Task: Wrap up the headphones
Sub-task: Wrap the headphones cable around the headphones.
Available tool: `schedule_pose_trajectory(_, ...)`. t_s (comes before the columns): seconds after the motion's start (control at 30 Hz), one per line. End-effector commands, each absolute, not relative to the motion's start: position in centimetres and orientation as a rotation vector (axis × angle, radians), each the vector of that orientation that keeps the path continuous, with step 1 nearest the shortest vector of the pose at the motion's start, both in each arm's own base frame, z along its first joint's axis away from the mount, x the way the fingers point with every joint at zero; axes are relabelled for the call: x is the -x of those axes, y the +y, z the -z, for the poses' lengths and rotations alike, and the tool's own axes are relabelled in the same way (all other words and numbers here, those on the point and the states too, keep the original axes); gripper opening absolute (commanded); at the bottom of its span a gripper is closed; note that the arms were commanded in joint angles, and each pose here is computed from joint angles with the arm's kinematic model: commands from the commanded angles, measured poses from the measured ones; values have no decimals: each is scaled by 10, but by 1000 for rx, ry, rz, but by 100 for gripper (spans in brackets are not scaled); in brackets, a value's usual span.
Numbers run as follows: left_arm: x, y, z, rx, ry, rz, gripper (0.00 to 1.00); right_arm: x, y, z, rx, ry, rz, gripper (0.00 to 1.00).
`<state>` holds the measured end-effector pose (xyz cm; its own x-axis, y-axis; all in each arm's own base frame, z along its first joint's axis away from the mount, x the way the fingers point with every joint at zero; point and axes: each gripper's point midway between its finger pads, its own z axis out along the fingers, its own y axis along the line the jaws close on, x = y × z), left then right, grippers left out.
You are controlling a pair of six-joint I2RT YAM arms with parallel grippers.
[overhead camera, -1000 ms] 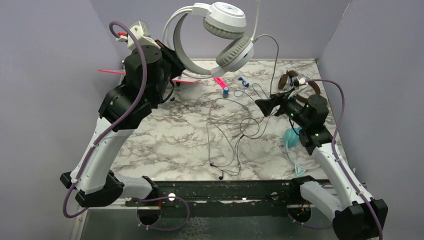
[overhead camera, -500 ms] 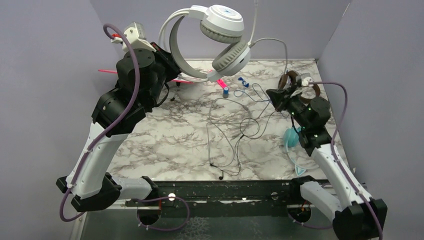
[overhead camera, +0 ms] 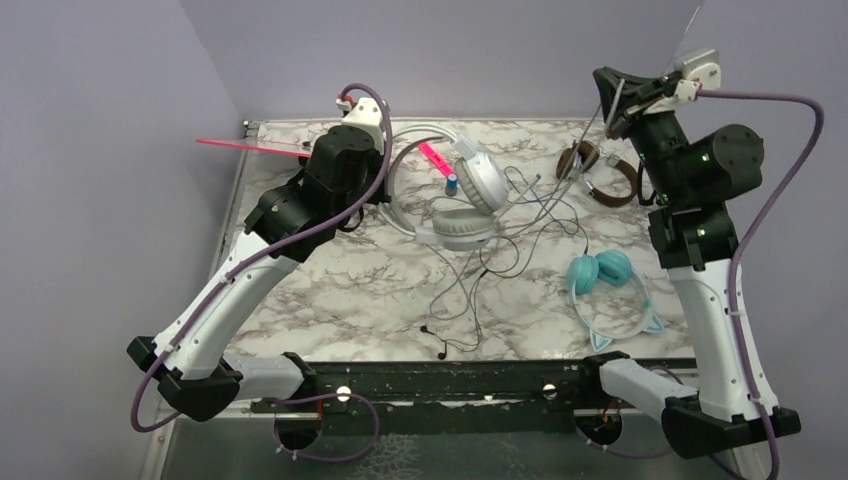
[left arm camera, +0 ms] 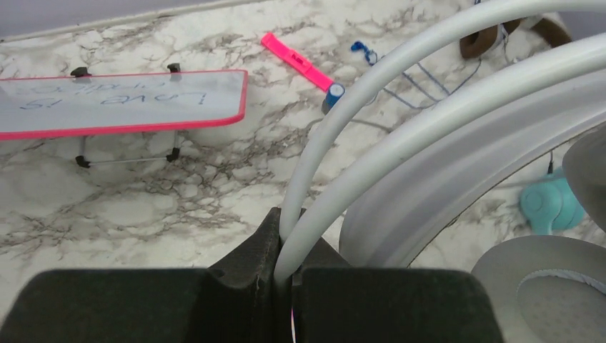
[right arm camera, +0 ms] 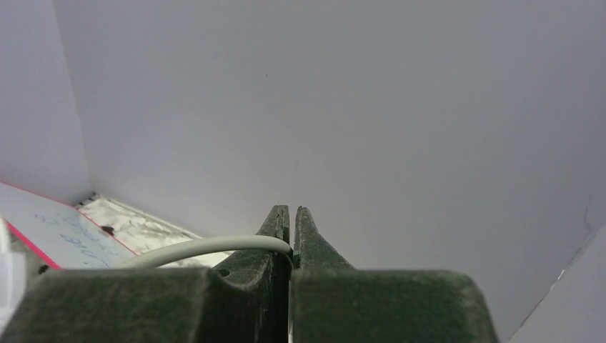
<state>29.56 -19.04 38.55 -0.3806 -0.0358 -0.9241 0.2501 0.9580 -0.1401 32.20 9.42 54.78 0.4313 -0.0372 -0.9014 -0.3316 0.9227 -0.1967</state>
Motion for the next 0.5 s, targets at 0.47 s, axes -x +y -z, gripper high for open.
schedule_pose_trajectory(0.47, -219, -251, -465, -435, 1639, 962, 0, -419, 167, -427, 633, 1454, -524, 1)
